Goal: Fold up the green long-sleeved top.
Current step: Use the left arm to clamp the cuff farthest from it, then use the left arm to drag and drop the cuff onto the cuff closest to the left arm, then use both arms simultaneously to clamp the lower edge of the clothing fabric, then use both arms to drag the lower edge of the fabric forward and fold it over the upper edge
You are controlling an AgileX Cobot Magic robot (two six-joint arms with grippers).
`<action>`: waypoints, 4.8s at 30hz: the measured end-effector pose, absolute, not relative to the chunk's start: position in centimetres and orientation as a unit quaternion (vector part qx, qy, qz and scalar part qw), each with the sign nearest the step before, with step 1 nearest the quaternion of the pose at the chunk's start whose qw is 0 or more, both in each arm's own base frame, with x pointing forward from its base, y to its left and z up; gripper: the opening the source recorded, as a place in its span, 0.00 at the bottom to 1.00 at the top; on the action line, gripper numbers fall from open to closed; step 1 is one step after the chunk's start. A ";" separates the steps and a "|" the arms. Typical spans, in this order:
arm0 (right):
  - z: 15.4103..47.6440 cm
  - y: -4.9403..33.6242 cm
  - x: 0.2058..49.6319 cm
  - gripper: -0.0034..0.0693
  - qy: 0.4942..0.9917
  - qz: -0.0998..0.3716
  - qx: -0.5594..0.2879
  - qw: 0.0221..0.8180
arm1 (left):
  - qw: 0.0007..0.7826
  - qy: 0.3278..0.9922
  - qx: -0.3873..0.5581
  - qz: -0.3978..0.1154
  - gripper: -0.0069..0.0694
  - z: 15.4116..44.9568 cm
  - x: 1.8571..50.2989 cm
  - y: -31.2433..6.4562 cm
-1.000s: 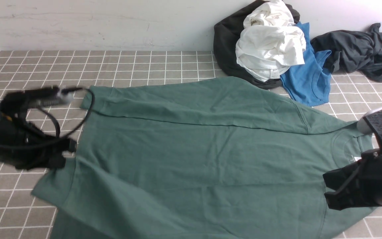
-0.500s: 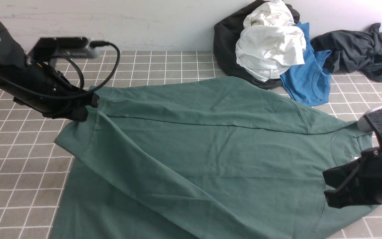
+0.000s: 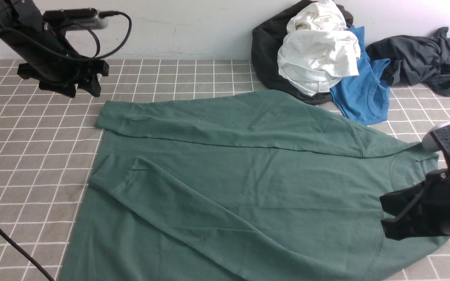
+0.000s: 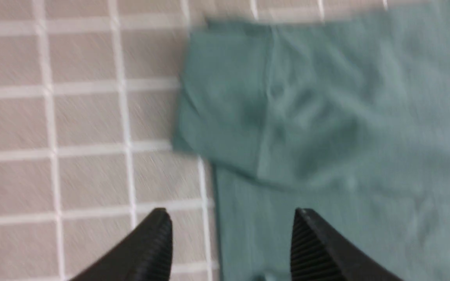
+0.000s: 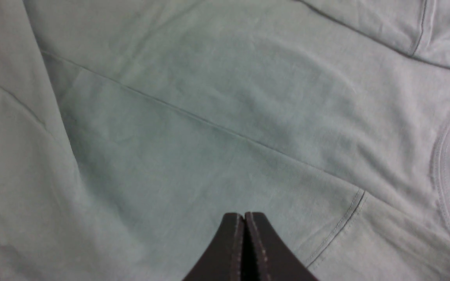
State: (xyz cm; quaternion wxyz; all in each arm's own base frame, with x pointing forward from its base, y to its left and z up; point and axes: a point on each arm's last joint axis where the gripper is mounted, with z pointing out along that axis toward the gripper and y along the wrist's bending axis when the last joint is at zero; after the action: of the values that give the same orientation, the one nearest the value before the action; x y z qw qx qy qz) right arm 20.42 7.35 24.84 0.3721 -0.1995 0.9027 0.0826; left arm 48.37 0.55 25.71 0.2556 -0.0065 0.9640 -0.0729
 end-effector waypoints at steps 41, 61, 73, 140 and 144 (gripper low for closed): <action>23.3 7.6 20.5 0.03 0.924 0.083 -0.212 0.308 | 0.007 0.995 0.051 -0.082 0.12 22.3 37.6 -2.9; 23.4 7.9 20.3 0.03 0.923 0.105 -0.210 0.306 | 0.021 0.962 0.270 -0.037 0.80 23.2 26.3 -7.8; 23.5 8.8 19.9 0.03 0.907 0.140 -0.261 0.300 | -0.005 0.818 0.574 -0.012 0.81 15.1 17.8 -9.4; 24.1 10.4 36.5 0.05 0.869 -0.106 -0.405 0.263 | 0.268 0.958 0.100 0.010 0.11 29.6 34.1 -3.5; 22.9 11.0 40.8 0.05 0.874 -0.104 -0.389 0.272 | 0.290 0.952 0.095 0.021 0.11 28.4 41.6 -3.4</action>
State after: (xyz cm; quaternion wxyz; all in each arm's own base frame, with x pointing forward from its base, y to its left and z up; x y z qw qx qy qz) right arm 40.81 10.96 22.94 0.2716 -0.3893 0.8740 -0.1040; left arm 41.63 -3.38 28.42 0.2905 0.0948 0.9519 0.0211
